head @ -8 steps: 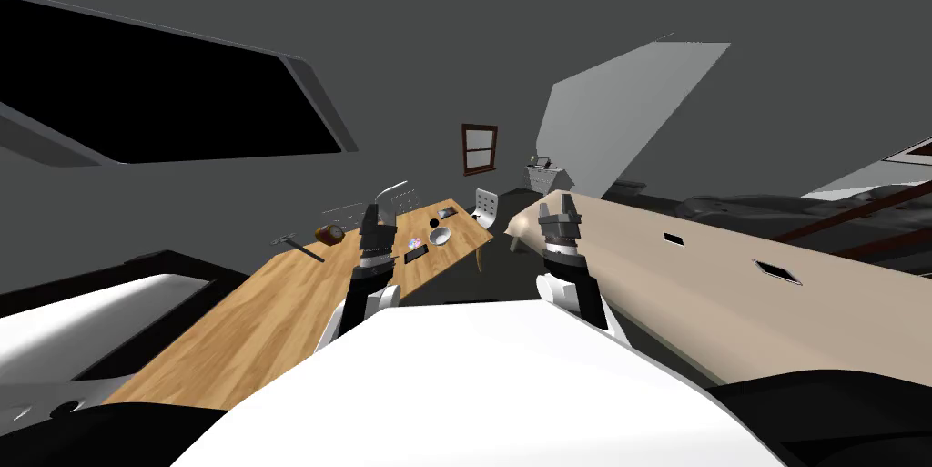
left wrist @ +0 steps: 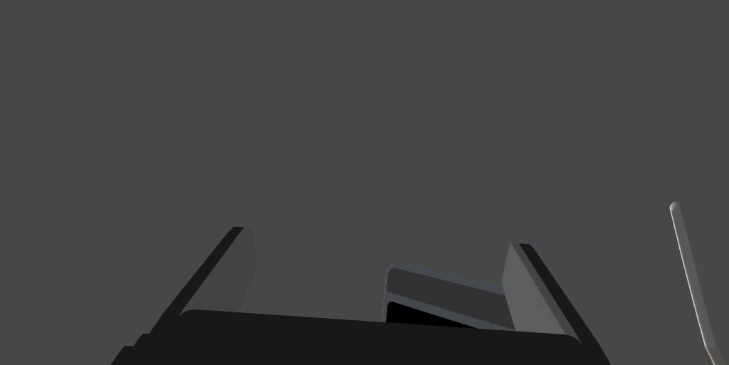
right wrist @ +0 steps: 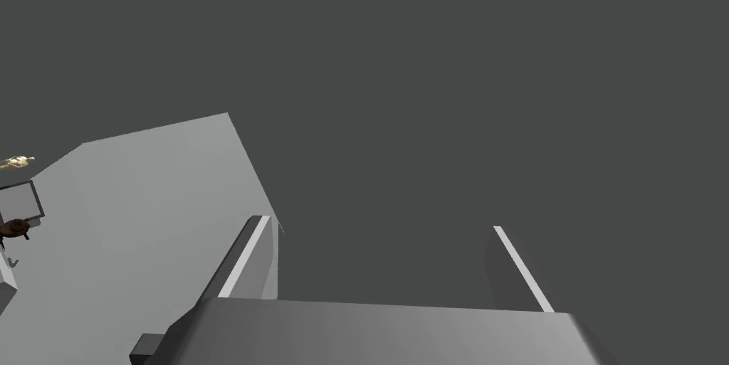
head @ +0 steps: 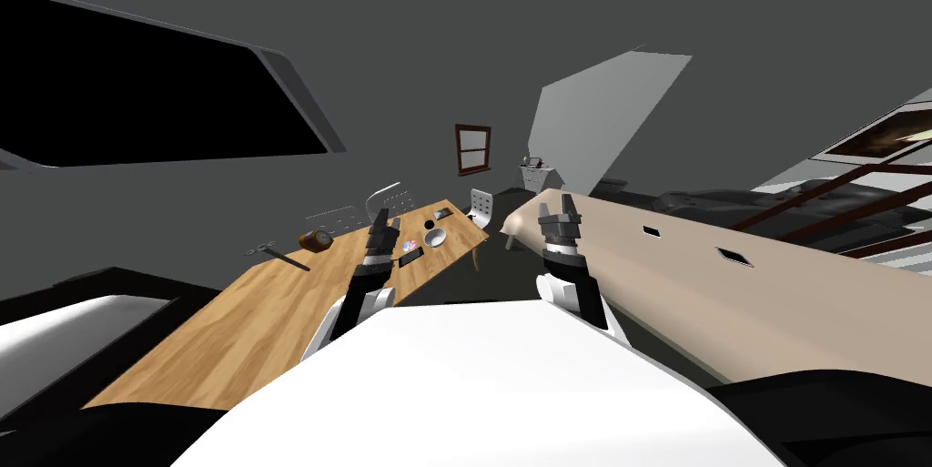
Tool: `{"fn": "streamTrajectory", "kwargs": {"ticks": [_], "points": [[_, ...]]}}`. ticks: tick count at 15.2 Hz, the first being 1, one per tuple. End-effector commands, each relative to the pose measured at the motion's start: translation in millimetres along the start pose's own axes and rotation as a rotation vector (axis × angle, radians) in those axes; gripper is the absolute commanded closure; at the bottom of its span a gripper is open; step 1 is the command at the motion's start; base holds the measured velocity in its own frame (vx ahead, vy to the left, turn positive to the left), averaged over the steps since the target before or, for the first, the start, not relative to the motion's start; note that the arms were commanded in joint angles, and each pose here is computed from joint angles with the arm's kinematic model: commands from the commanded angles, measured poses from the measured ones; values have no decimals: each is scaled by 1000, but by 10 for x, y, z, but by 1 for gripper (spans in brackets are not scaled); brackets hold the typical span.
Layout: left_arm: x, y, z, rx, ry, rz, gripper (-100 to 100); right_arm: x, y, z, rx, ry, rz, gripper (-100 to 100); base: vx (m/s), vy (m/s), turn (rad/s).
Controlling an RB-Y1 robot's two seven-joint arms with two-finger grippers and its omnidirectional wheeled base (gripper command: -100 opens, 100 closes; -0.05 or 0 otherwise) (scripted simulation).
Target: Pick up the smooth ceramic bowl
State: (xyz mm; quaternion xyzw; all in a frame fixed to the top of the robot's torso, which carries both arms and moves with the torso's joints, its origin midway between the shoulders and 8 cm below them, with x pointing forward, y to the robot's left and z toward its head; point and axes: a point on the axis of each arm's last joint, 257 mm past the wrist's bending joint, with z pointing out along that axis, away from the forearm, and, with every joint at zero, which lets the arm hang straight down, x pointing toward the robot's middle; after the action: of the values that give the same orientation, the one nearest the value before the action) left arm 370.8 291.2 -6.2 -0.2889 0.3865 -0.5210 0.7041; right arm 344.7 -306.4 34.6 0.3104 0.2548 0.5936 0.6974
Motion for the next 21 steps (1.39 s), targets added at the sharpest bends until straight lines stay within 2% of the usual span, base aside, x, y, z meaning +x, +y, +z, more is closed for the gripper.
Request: {"fn": "streamTrajectory", "kwargs": {"ticks": [1, 2, 3, 4, 5, 6, 7, 8, 9, 10, 12, 13, 14, 15, 16, 19, 21], "points": [[-22, 107, 0, -34, 7, 3, -100, 0, 0, 0, 0, 0, 0, 0, 4, -11, -83], [-42, 245, -14, -76, 14, 6, -100, 0, 0, 0, 0, 0, 0, 0, 5, -12, -89], [-42, 245, -14, -76, 14, 6, -100, 0, 0, 0, 0, 0, 0, 0, 5, -10, -80], [-69, 394, -34, -122, 20, 9, -100, 0, 0, 0, 0, 0, 0, 0, 5, -12, -107], [-69, 394, -34, -122, 20, 9, -100, 0, 0, 0, 0, 0, 0, 0, 4, -12, -103], [-103, 553, -62, -171, 23, 12, -100, 0, 0, 0, 0, 0, 0, 0, 4, -16, -114], [-103, 553, -62, -171, 23, 12, -100, 0, 0, 0, 0, 0, 0, 0, 5, -13, -101], [-142, 720, -98, -223, 26, 14, -100, 0, 0, 0, 0, 0, 0, 0, 7, -16, -126], [-142, 720, -98, -223, 26, 14, -100, 0, 0, 0, 0, 0, 0, 0, 7, -15, -120], [-186, 858, -134, -264, 27, 16, -100, 0, 0, 0, 0, 0, 0, 0, 10, -17, -157], [-188, 893, -143, -279, 26, 16, -100, 0, 0, 0, 0, 0, 0, 0, 8, -11, -81], [-239, 1054, -193, -329, 26, 17, -100, 0, 0, 0, 0, 0, 0, 0, 8, -13, -86], [-240, 1071, -199, -336, 25, 17, -100, 0, 0, 0, 0, 0, 0, 0, 9, -12, -110], [-296, 1219, -252, -382, 23, 18, -100, 0, 0, 0, 0, 0, 0, 0, 9, -15, -177], [-298, 1251, -265, -396, 23, 19, -100, 0, 0, 0, 0, 0, 0, 0, 10, -13, -135], [-425, 1560, -402, -497, 14, 19, -100, 0, 0, 0, 0, 0, 0, 0, 16, -16, -153], [-429, 1612, -431, -521, 13, 19, -100, 0, 0, 0, 0, 0, 0, 0, 13, -10, -79]]}}
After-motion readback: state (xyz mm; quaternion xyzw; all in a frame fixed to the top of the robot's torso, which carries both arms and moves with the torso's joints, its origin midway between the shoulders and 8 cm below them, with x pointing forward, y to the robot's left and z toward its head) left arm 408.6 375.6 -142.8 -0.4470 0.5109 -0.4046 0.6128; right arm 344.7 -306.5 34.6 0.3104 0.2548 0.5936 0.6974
